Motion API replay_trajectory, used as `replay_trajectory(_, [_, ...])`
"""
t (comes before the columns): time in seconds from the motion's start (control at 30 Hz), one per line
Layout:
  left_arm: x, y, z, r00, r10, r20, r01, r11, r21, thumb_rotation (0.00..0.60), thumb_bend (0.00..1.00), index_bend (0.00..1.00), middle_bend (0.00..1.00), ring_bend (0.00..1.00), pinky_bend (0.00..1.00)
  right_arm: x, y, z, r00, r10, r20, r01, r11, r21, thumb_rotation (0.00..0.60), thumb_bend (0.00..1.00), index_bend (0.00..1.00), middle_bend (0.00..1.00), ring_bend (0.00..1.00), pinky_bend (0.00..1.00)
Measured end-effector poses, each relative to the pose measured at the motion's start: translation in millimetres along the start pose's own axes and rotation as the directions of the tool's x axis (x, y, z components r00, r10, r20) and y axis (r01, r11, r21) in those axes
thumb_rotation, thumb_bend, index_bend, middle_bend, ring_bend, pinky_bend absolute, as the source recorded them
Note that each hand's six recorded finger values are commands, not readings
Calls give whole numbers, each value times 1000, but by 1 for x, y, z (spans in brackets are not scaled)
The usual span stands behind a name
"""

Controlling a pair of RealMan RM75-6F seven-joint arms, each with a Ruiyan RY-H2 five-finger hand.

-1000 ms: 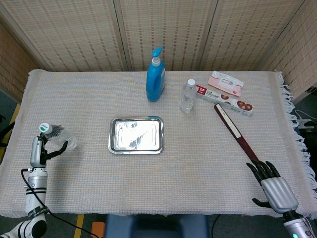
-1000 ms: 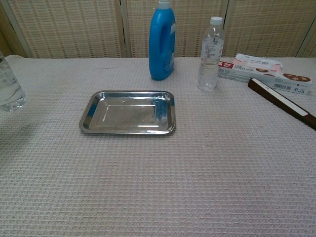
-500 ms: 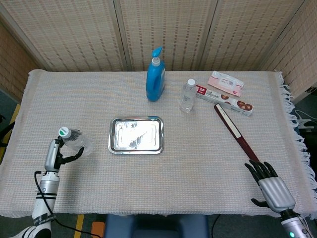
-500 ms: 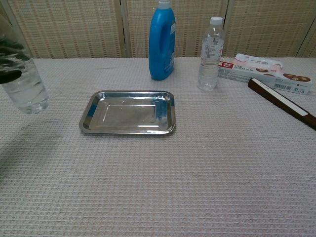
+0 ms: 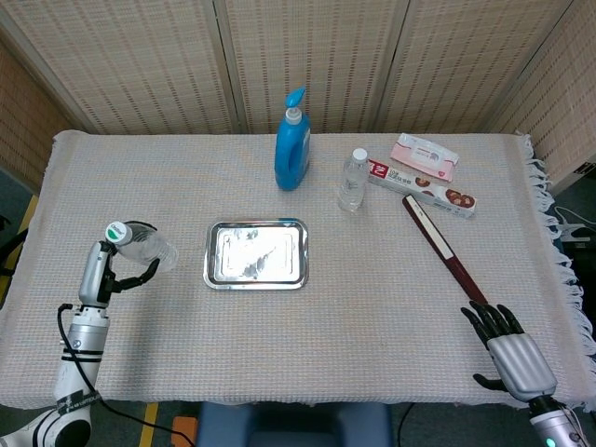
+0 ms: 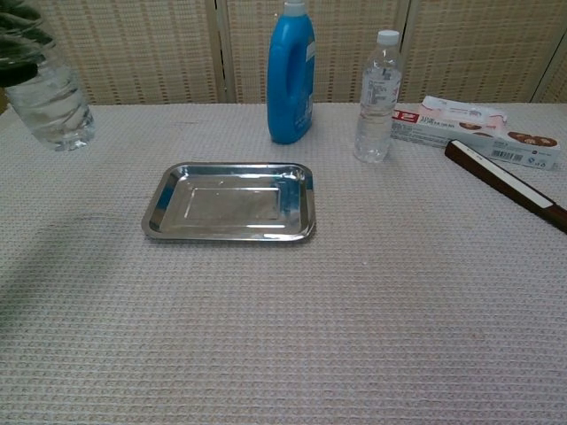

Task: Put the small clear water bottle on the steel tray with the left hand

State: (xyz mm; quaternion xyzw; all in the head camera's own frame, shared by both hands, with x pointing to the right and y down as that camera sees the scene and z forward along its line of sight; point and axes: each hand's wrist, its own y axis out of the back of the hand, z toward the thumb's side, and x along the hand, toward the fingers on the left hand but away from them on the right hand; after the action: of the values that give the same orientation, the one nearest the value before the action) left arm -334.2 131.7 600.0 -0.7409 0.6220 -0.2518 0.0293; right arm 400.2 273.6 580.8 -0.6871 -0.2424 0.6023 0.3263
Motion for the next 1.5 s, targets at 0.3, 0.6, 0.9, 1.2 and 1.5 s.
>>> replay_trajectory(0.3, [-12, 11, -77, 988, -10, -155, 20, 998, 62, 600, 837, 633, 713, 509, 581, 0, 1, 0, 1000, -6, 1, 6, 1000, 0, 600, 15, 0, 0, 0, 0])
replay_trajectory(0.6, [6, -20, -59, 988, -78, -131, 80, 997, 11, 600, 828, 633, 713, 509, 582, -4, -3, -1, 1000, 10, 7, -10, 1000, 4, 600, 15, 0, 0, 0, 0])
replay_trajectory(0.9, [48, -75, -51, 980, -160, -115, 161, 987, -1, 600, 827, 618, 691, 485, 537, -12, -8, -6, 999, 35, 28, -35, 999, 1, 600, 15, 0, 0, 0, 0])
replay_trajectory(1.2, [81, -130, -62, 981, -181, -74, 188, 977, 103, 600, 825, 606, 675, 470, 500, -17, -8, -14, 997, 46, 61, -45, 999, -12, 600, 14, 0, 0, 0, 0])
replay_trajectory(1.5, [84, -162, -61, 974, -222, -48, 227, 962, 154, 600, 710, 483, 549, 366, 378, -17, -7, -17, 997, 52, 64, -51, 999, -19, 600, 14, 0, 0, 0, 0])
